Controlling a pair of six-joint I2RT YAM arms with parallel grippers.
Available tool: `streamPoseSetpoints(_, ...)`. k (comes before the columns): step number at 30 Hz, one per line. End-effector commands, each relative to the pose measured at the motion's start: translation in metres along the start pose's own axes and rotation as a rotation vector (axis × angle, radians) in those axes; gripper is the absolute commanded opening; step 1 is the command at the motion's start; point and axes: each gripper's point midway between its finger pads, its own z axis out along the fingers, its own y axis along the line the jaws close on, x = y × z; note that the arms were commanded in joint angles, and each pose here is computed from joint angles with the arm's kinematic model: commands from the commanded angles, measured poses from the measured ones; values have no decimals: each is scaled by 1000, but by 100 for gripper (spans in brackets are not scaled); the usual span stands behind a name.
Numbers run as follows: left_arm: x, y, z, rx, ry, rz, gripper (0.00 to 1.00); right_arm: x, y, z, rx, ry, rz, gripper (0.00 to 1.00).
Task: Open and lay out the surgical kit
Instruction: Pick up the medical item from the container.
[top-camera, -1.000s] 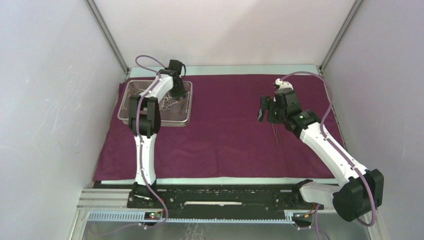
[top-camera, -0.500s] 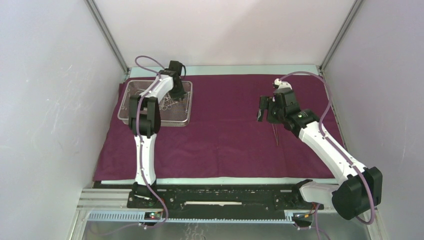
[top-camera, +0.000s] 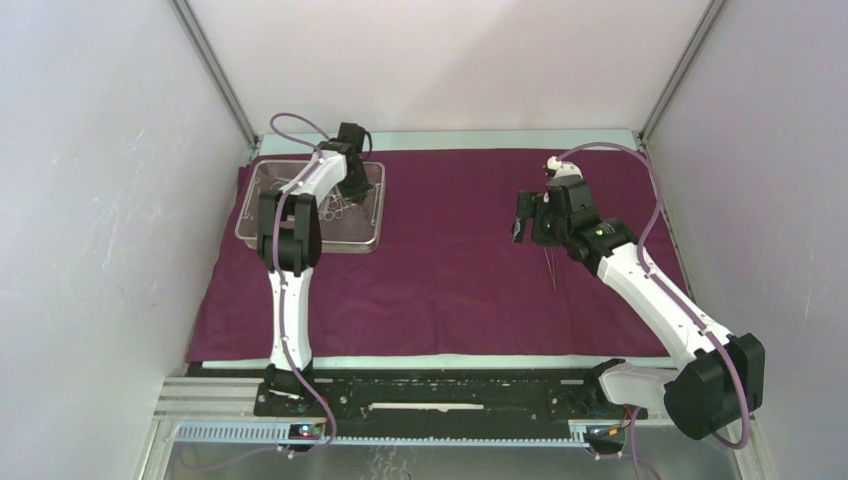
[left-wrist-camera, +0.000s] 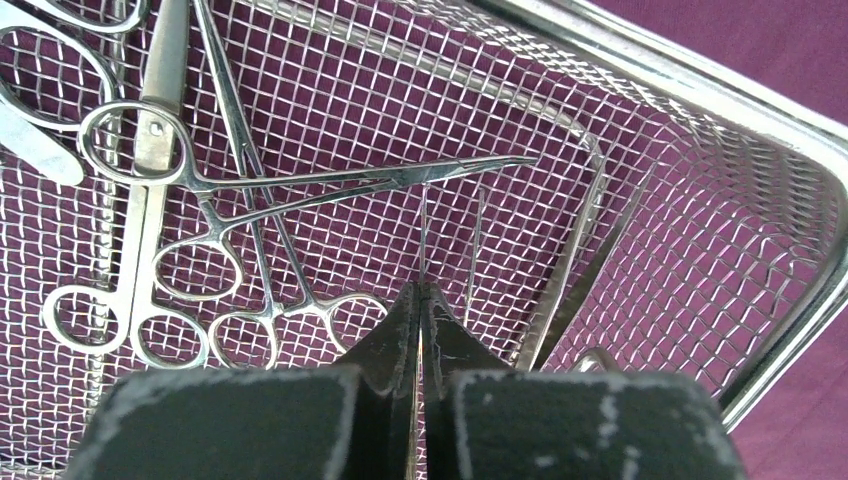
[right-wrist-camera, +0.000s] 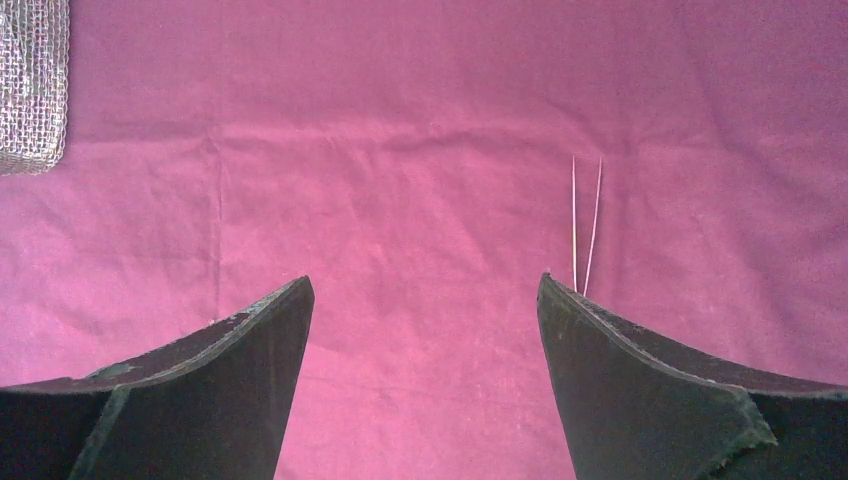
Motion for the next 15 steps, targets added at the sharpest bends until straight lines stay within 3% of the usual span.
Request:
streamPoseSetpoints(1,-22,15,-18,-28,-73,-25,0,-10,9,-8,-32,-44,9,92)
streamPoseSetpoints(15,-74,44,-101,-64,-247,-38,0,-16,30,-14,-88,-65,8,92)
